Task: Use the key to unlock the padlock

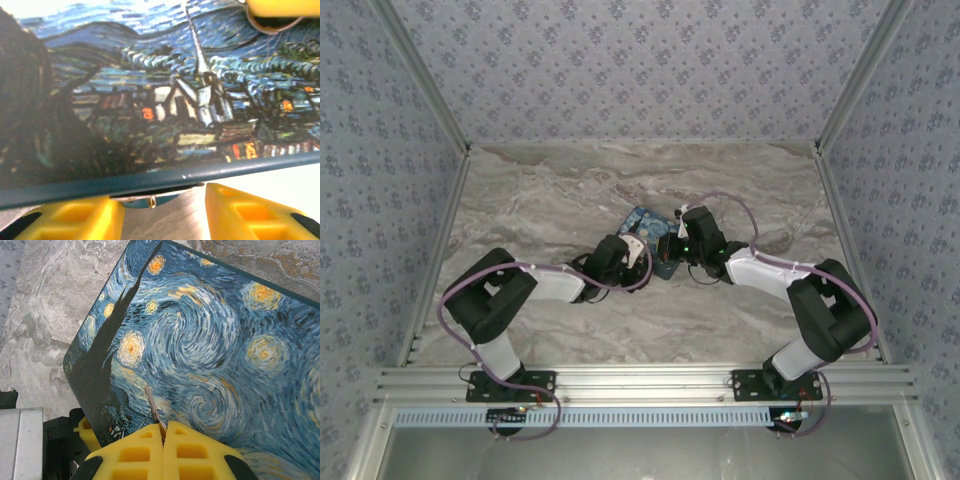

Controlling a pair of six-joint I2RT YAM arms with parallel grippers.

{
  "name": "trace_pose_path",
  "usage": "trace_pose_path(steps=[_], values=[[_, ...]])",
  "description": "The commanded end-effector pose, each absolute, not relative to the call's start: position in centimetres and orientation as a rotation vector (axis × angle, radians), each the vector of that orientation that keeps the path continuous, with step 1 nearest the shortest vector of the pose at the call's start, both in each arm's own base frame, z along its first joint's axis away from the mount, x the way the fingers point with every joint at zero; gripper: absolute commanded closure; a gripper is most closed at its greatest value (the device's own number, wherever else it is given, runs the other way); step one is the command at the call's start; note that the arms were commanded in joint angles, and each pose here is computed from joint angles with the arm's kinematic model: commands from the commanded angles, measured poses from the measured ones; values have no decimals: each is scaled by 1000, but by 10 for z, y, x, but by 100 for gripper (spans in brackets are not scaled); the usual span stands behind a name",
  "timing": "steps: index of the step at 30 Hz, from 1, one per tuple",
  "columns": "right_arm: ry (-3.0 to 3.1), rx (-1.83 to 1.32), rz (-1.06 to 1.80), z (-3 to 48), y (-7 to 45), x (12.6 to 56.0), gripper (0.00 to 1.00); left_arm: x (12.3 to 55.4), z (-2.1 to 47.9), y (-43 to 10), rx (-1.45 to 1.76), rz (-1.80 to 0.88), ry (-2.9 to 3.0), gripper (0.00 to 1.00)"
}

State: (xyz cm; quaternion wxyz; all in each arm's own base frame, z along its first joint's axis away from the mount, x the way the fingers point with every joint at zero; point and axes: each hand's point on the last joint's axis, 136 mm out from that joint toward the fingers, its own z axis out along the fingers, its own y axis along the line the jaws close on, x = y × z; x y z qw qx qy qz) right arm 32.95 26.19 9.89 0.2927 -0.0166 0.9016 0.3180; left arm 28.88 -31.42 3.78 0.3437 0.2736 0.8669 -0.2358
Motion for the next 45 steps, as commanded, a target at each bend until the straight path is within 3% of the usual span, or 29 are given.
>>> trace_pose_path(steps=[1, 45], values=[[2571, -11, 731, 62, 245, 305, 100, 300, 71, -332, 682, -712, 2154, 59], [2570, 5, 732, 63, 246, 305, 99, 324, 43, -333, 576, -675, 2303, 63]])
